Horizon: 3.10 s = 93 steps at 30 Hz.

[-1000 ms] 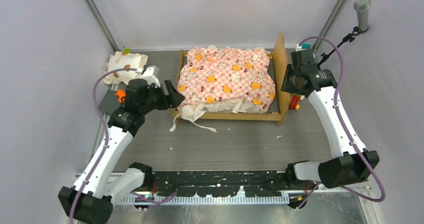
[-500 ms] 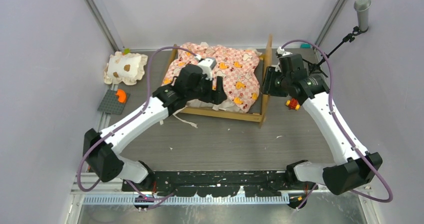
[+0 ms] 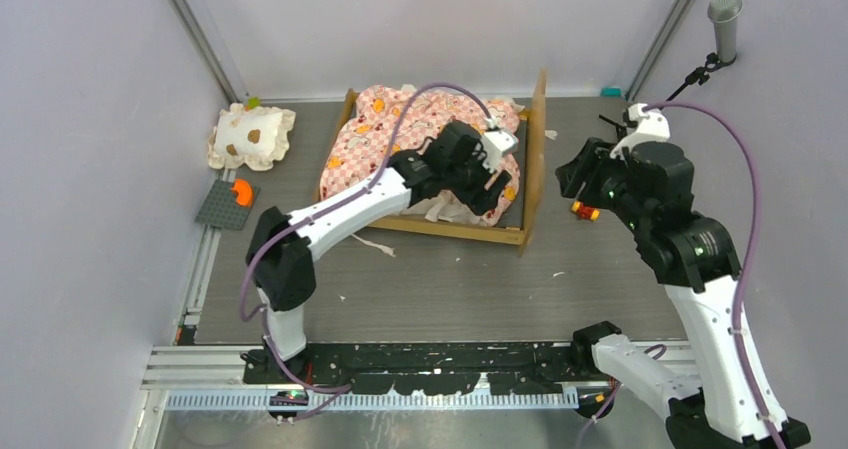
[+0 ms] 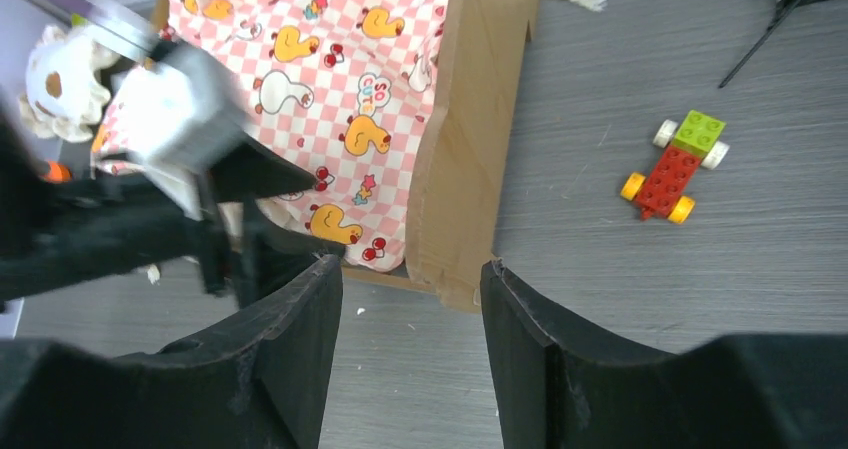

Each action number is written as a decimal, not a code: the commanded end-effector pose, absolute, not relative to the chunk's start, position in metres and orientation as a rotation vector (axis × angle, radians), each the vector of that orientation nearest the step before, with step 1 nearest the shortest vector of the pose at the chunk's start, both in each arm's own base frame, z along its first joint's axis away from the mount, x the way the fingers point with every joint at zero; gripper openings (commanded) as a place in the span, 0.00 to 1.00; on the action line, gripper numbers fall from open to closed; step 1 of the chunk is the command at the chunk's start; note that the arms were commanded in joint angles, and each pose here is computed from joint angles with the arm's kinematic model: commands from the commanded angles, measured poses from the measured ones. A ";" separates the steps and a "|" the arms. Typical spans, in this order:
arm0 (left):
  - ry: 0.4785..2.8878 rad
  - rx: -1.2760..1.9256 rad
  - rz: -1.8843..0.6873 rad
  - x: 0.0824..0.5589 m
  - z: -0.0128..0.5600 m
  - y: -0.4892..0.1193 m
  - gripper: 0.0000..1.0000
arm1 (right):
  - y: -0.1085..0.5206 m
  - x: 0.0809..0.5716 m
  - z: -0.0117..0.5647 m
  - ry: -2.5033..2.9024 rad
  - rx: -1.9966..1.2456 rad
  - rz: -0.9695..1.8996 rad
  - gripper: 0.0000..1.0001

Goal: Set up the pet bed
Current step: Cross the ropes on the bed frame.

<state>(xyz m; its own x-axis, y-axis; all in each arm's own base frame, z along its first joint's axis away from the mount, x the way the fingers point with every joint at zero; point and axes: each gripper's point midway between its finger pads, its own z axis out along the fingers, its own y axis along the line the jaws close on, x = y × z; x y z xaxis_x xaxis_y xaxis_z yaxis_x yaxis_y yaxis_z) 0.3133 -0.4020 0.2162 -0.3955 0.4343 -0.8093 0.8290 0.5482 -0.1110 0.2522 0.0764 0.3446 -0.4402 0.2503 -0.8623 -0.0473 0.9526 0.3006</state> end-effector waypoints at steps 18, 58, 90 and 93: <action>1.911 1.195 -0.158 0.328 0.168 -0.436 0.72 | 0.040 0.201 0.374 1.857 0.200 0.268 0.58; 2.030 0.959 -0.545 0.334 0.141 -0.427 0.01 | 0.039 0.201 0.361 1.888 0.196 0.247 0.58; 2.006 0.464 -1.051 0.457 0.225 -0.359 0.00 | 0.185 0.265 0.332 1.969 -0.477 0.478 0.48; 2.006 0.458 -1.053 0.463 0.226 -0.351 0.00 | 0.199 0.282 0.319 1.986 -0.549 0.423 0.49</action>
